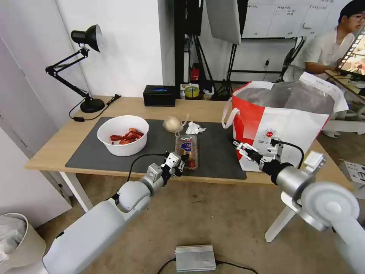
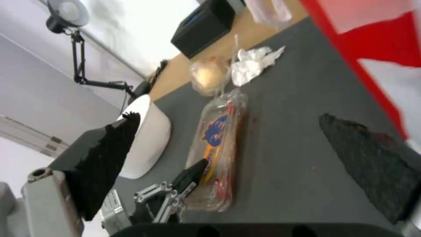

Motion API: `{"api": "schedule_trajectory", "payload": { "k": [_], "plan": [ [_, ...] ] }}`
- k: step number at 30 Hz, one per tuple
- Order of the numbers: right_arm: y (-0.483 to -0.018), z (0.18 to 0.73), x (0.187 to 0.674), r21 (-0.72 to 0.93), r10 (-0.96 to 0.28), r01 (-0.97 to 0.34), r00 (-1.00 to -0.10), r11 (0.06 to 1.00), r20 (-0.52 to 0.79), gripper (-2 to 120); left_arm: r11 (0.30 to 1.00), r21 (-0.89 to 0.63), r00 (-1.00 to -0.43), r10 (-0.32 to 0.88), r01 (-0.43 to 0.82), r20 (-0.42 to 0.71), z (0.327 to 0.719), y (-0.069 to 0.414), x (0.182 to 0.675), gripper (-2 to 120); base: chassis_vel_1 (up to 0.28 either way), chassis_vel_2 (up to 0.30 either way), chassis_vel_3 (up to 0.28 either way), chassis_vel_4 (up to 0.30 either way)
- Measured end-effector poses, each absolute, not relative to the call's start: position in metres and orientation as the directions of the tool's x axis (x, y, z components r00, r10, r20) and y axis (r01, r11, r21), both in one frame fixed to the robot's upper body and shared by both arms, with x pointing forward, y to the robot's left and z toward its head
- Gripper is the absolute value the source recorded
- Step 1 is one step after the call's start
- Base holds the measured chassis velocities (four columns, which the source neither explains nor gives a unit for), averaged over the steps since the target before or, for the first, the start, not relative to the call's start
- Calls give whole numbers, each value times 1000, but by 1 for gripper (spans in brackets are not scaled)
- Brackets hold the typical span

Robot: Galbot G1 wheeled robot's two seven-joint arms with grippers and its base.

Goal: Pick up the trash from the table and place it into the takeout bag.

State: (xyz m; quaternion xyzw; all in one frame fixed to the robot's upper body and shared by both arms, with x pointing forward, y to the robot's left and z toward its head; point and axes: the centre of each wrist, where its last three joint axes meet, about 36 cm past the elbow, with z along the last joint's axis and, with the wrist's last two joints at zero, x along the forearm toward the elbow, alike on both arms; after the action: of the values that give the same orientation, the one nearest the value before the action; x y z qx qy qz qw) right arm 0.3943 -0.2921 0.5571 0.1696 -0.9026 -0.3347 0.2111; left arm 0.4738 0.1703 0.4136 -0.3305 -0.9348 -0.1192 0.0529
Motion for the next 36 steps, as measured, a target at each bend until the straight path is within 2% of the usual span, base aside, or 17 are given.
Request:
{"api": "schedule_trajectory", "payload": {
  "k": [6, 14, 36],
  "plan": [
    [-279, 556, 420, 685, -474, -152, -823, 713, 312, 100, 761, 186, -783, 595, 621, 179, 413, 173, 474, 0, 0, 0, 0, 0],
    [-249, 546, 462, 633, -461, -86, -761, 769, 457, 100, 775, 168, -792, 587, 609, 166, 415, 175, 474, 0, 0, 0, 0, 0],
    [-195, 538, 545, 629, -456, -22, -709, 777, 538, 100, 772, 176, -791, 588, 611, 169, 408, 177, 472, 0, 0, 0, 0, 0]
  ]
}}
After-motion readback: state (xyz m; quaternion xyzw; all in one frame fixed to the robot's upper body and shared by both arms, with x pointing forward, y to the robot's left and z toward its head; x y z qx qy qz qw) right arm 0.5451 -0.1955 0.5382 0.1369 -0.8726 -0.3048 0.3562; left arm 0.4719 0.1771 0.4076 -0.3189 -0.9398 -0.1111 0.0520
